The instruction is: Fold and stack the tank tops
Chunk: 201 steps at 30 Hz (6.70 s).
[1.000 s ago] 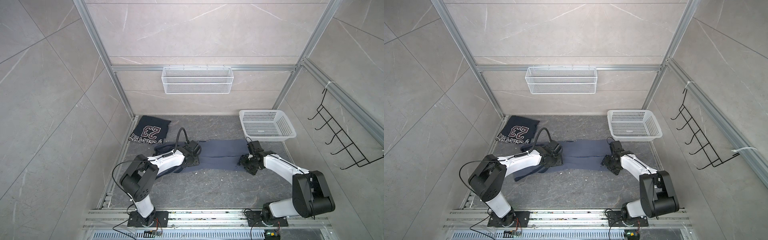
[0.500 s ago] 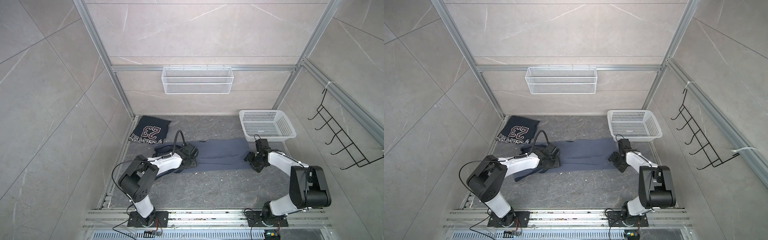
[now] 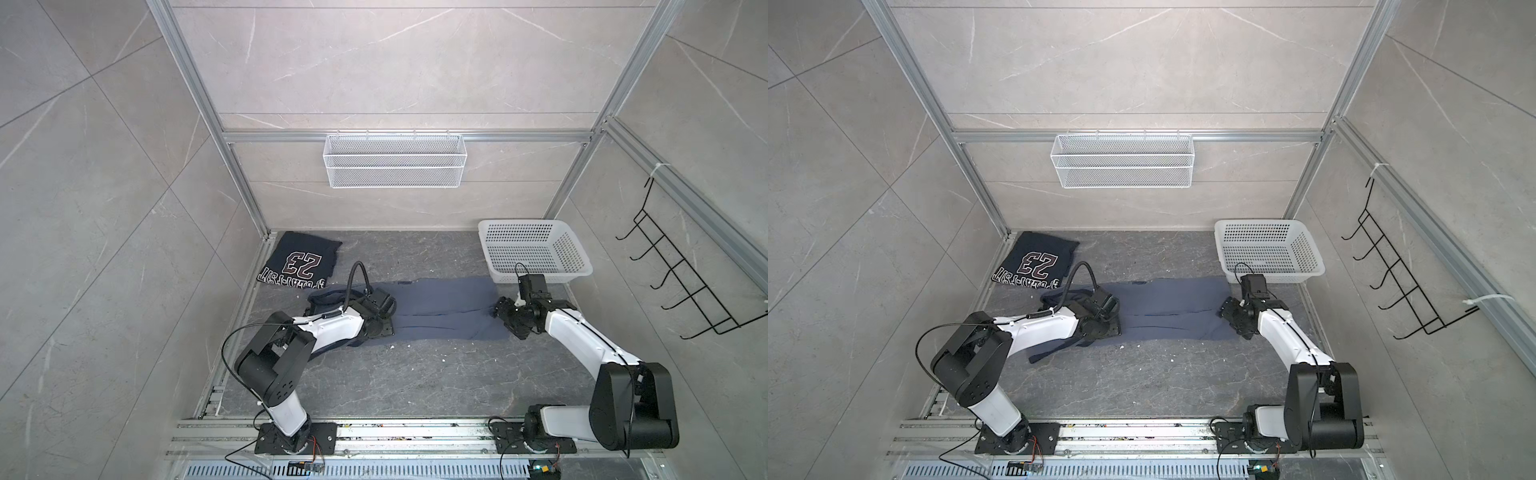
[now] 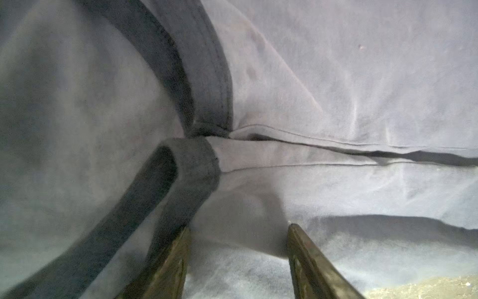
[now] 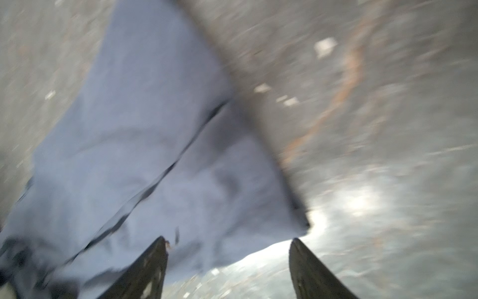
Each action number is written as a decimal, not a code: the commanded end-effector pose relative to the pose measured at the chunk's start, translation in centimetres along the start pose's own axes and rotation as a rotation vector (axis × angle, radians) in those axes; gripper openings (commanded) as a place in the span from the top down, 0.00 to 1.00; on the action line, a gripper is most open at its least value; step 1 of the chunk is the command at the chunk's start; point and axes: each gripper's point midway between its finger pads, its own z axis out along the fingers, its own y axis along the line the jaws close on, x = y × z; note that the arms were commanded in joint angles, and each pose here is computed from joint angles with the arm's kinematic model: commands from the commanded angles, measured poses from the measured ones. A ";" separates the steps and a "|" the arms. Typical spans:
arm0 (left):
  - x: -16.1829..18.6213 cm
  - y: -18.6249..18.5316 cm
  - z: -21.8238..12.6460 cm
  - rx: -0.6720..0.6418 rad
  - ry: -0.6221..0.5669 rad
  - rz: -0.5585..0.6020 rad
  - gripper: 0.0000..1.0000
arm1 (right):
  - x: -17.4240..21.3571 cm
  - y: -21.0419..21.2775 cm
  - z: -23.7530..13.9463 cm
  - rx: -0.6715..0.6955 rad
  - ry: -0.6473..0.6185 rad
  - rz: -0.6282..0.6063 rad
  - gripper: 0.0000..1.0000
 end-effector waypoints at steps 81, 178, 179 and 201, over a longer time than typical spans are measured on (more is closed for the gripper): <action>3.7 17.4 -6.8 -0.122 -0.121 -0.467 0.78 | -1.4 -4.0 0.5 0.115 0.010 0.028 0.19; -11.0 3.7 4.7 -0.156 0.076 -0.069 0.46 | 13.9 -1.4 5.0 0.257 0.406 -0.221 0.26; -12.1 3.2 5.0 -0.158 0.065 -0.049 0.46 | 15.0 -1.4 4.9 0.255 0.419 -0.224 0.26; -27.5 -0.4 -0.3 -0.205 -0.155 0.193 0.19 | 22.4 10.3 0.3 0.064 0.331 -0.635 0.23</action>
